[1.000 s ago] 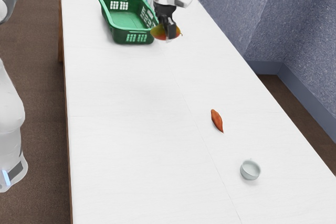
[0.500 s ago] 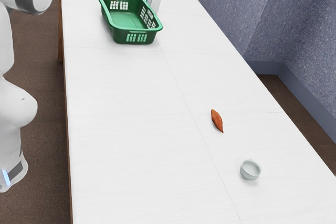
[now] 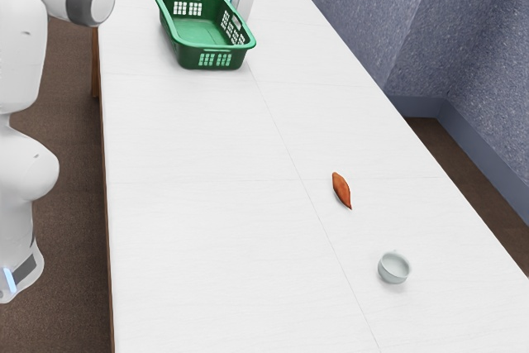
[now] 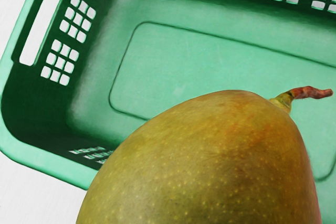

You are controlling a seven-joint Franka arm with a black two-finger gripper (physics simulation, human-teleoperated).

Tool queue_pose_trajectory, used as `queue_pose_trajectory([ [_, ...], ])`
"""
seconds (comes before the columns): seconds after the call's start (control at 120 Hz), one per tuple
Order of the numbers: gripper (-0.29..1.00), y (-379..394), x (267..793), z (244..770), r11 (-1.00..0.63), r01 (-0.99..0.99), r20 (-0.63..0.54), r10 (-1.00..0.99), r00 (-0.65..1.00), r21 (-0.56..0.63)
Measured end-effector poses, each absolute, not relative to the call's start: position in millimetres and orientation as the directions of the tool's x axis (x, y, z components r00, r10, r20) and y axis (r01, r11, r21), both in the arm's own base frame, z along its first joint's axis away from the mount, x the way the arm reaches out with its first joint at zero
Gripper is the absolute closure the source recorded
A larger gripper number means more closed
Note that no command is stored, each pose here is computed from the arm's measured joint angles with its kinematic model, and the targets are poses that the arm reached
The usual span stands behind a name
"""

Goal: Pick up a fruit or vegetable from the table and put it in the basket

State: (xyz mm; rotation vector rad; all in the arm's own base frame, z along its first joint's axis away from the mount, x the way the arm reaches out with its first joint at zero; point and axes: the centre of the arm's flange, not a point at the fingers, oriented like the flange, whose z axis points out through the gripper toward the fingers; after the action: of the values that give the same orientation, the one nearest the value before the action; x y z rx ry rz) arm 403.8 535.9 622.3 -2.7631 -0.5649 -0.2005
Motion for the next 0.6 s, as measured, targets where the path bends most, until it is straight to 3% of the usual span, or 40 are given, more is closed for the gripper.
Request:
queue_pose_trajectory([
  [0.05, 0.26, 535.0, 407.7, 616.9, -0.884, 0.379, 0.188, 0.338, 0.922, -0.272],
  [0.133, 0.15, 535.1, 406.5, 617.2, -0.896, 0.351, 0.183, 0.31, 0.933, -0.272],
  [0.317, 0.04, 528.6, 401.6, 636.3, -0.905, 0.311, 0.199, 0.261, 0.945, -0.29],
  [0.383, 0.02, 497.1, 412.9, 652.7, -0.92, 0.31, 0.25, 0.25, 0.935, -0.238],
  [0.508, 0.01, 317.2, 455.3, 684.4, -0.973, 0.23, 0.328, 0.206, 0.922, -0.036],
  [0.6, 0.01, 135.6, 492.3, 702.0, -0.988, 0.139, 0.276, 0.154, 0.949, 0.074],
])
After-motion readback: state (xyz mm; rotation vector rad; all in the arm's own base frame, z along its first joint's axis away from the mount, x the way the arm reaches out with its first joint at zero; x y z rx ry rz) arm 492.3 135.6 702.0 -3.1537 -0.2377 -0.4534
